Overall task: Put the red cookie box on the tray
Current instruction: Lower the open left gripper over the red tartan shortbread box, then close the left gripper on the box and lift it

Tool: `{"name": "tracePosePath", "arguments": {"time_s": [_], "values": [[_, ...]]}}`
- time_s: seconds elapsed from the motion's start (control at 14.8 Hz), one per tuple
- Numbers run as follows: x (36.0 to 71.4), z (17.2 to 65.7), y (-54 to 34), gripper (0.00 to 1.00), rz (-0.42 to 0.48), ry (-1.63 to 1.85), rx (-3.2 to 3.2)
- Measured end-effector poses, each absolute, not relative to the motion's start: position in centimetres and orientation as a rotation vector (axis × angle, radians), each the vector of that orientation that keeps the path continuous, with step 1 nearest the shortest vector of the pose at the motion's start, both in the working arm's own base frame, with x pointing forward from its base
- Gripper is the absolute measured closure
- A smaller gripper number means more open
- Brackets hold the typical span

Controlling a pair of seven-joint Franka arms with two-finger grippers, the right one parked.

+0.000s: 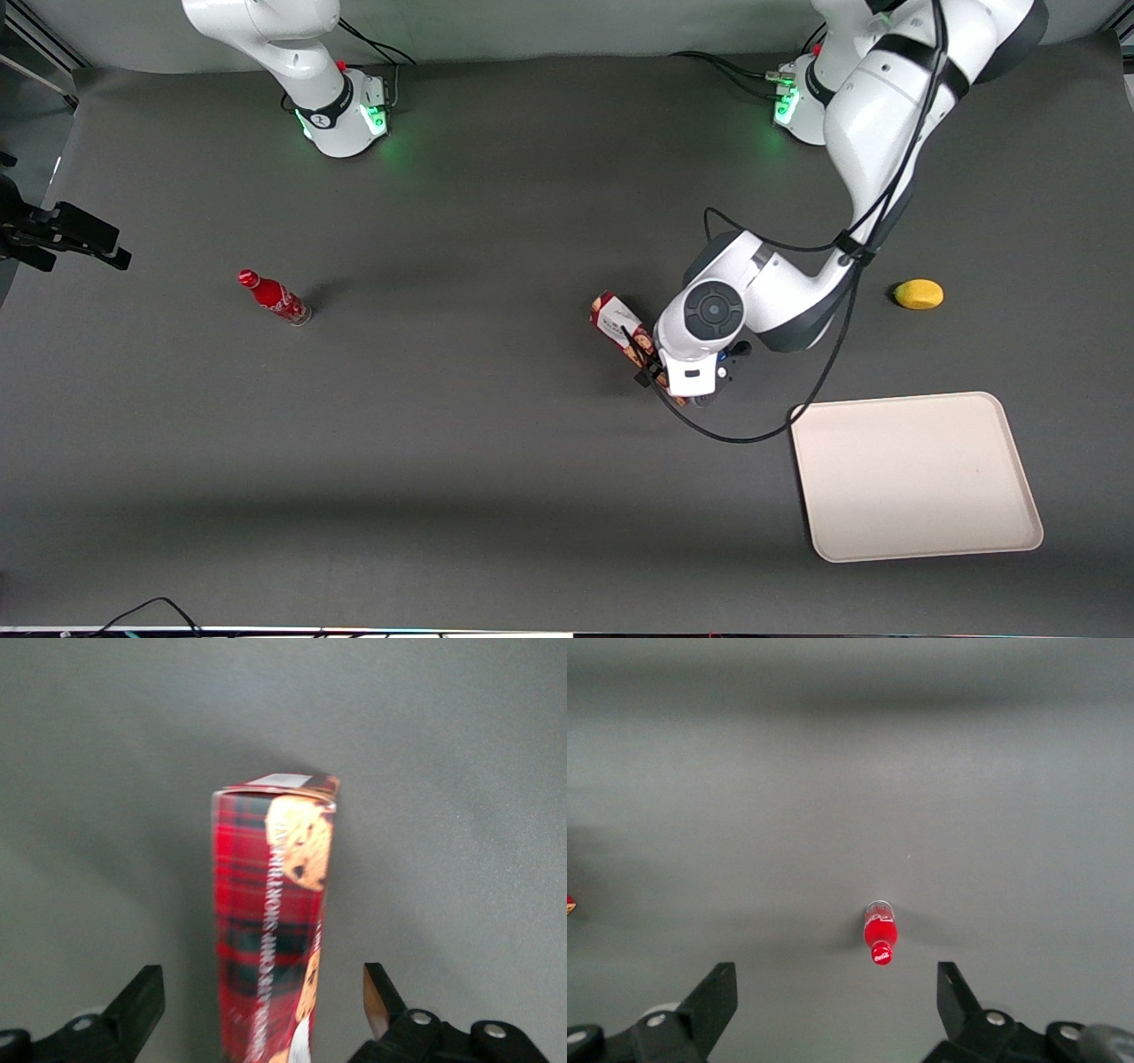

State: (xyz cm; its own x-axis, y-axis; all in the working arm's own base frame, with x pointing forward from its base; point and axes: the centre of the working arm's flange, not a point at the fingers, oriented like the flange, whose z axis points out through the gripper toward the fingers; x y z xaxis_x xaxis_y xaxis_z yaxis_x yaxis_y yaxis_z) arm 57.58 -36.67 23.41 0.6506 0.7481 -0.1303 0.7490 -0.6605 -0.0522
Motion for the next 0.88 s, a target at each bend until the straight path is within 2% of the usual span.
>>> {"name": "tracePosePath", "arguments": {"time_s": [0.14, 0.27, 0.34, 0.61, 0.88], "values": [[57.5, 22.0, -36.9, 0.04, -0.185, 1.293, 2.846], [57.2, 21.0, -37.1, 0.23, -0.172, 1.286, 2.859], [57.0, 20.7, -37.2, 0.37, -0.17, 1.285, 2.86], [57.0, 20.6, -37.5, 0.75, -0.166, 1.283, 2.854], [58.1, 21.4, -36.4, 0.82, -0.143, 1.293, 2.844]]}}
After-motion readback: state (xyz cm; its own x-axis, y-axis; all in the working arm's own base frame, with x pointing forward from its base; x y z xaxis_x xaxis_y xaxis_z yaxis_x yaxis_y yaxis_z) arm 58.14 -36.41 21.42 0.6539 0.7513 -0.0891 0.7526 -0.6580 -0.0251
